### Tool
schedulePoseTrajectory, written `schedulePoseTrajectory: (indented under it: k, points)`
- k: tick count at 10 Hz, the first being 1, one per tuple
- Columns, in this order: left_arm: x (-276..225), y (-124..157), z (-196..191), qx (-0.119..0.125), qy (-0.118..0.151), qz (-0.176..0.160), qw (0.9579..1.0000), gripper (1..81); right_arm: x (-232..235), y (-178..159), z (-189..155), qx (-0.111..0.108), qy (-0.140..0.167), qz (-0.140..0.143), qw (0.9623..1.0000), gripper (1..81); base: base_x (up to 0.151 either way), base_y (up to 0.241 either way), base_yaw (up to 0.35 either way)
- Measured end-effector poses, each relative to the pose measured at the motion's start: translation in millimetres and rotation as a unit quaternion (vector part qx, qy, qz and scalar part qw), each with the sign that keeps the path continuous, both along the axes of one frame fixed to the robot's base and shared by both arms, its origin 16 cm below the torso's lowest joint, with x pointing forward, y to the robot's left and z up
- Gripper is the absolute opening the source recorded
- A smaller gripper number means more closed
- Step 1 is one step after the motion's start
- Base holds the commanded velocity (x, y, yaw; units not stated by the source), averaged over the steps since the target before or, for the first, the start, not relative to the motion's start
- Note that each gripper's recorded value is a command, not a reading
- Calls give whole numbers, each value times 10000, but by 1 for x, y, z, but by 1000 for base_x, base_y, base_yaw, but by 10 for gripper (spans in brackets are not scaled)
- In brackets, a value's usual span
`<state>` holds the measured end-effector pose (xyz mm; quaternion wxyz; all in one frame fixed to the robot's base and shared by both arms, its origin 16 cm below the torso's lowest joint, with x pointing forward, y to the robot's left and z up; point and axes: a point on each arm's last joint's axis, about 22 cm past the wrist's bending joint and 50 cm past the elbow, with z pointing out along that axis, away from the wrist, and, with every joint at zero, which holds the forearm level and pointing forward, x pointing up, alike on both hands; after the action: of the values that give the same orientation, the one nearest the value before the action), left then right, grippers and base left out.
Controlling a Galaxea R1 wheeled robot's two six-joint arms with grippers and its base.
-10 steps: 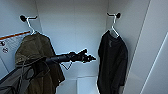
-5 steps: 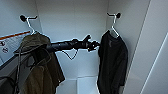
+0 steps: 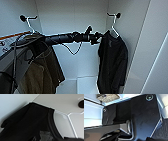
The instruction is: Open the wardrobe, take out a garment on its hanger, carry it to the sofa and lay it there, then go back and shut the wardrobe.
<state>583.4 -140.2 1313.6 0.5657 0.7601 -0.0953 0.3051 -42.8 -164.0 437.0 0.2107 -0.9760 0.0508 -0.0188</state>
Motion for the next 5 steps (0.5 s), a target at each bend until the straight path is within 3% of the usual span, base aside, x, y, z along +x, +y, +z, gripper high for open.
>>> schedulePoseTrajectory:
  k: [5]
  points:
    - [0, -6, 63, -672, -58, 28, 9977, 811, 3, 9, 1, 57, -20, -1, 10000, 811, 0, 0, 0]
